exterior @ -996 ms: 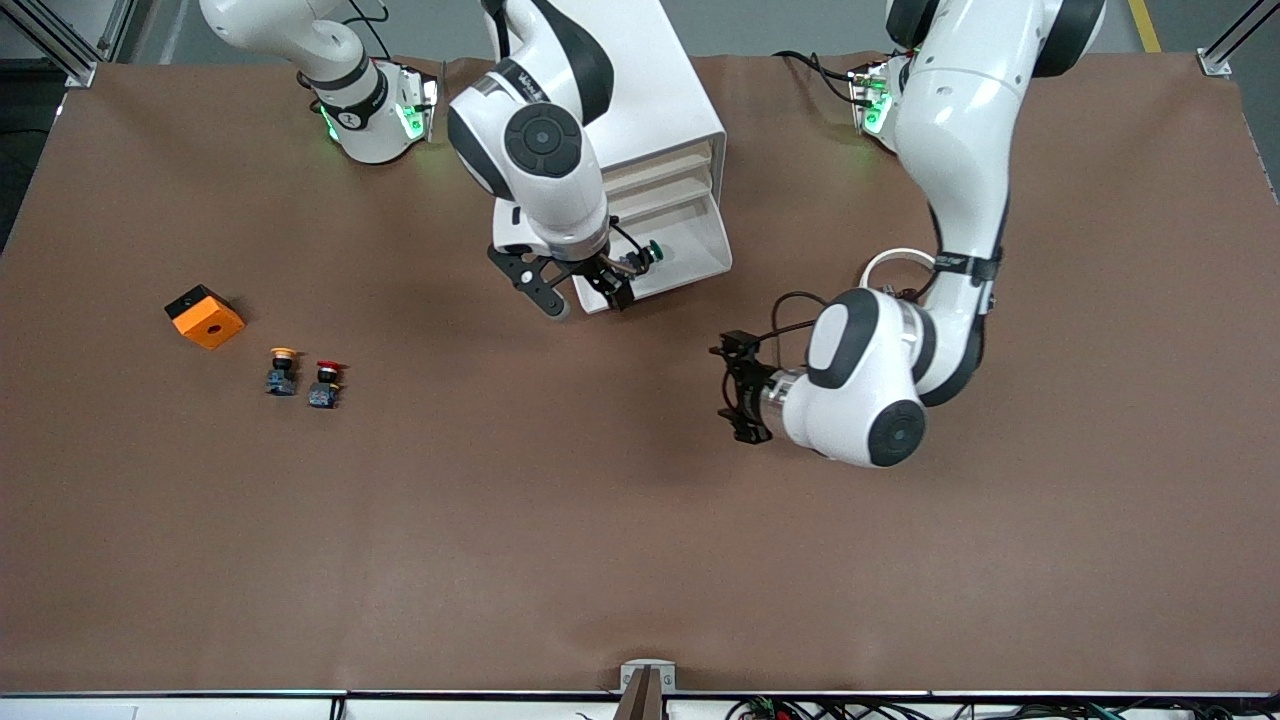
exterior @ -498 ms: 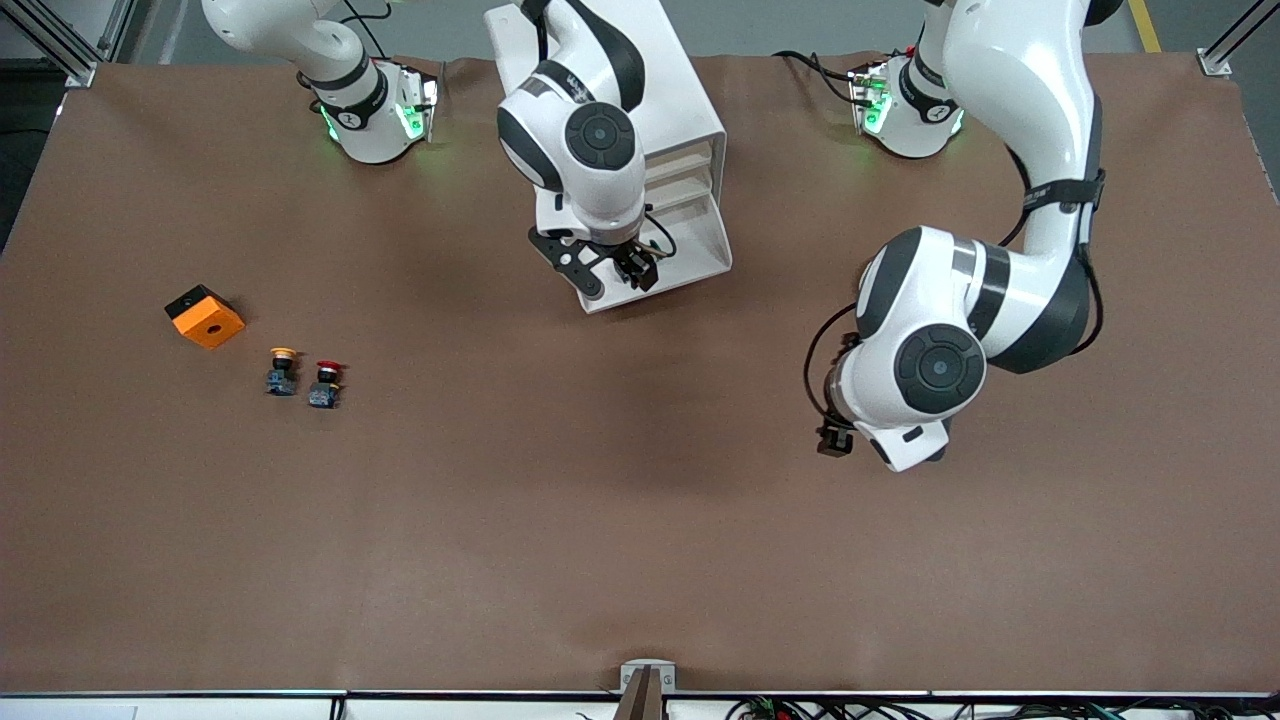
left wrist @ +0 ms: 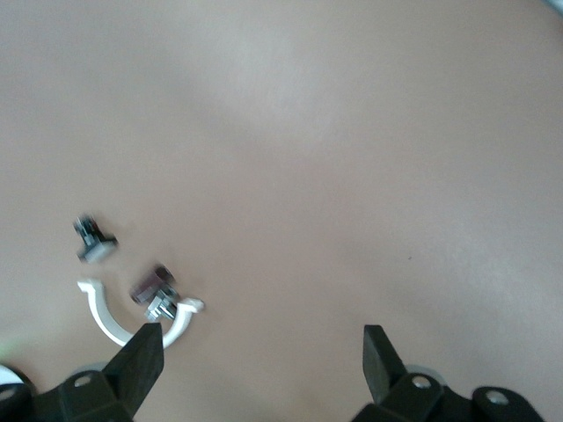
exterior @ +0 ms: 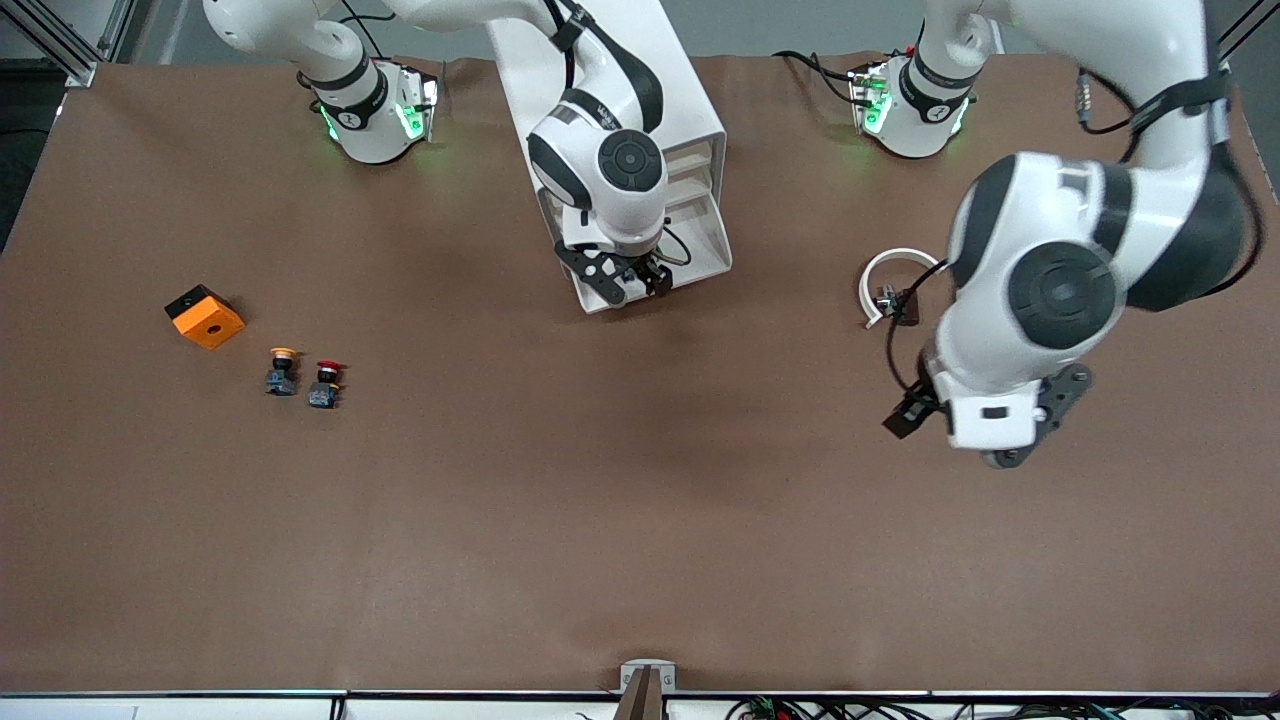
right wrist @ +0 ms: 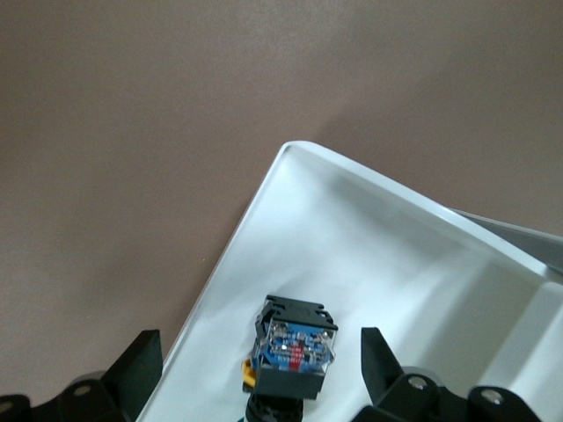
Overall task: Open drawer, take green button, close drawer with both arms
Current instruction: 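Lift the green button out with the right gripper while the left gripper withdraws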
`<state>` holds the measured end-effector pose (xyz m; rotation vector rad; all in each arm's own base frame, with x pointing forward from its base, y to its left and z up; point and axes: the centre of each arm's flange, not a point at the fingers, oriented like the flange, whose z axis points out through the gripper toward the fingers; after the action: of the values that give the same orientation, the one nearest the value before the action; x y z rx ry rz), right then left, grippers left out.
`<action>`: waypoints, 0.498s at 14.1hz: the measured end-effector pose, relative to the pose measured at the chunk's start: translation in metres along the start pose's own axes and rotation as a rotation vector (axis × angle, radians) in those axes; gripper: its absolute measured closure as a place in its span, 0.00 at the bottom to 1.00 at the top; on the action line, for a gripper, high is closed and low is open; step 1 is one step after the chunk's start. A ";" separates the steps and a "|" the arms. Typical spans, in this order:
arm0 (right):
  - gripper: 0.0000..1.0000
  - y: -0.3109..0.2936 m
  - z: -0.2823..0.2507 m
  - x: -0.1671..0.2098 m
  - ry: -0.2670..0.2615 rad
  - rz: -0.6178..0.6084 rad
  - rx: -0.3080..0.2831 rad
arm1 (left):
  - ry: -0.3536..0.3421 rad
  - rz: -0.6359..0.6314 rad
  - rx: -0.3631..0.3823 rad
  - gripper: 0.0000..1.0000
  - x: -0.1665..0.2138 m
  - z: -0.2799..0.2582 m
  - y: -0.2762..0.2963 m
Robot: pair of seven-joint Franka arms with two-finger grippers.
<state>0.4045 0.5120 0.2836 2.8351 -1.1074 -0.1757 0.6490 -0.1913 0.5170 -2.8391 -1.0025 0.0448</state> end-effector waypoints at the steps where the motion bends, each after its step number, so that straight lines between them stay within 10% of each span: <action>1: 0.00 0.000 0.005 -0.003 0.001 -0.005 -0.008 | 0.006 0.048 -0.019 0.00 0.006 -0.017 -0.016; 7: 0.08 0.002 0.027 -0.027 0.009 -0.042 -0.040 | 0.047 0.271 -0.083 0.00 0.030 -0.074 -0.093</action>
<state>0.3800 0.5279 0.2588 2.8228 -1.0314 -0.1855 0.6201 -0.1091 0.6031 -3.0157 -0.6182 -0.0377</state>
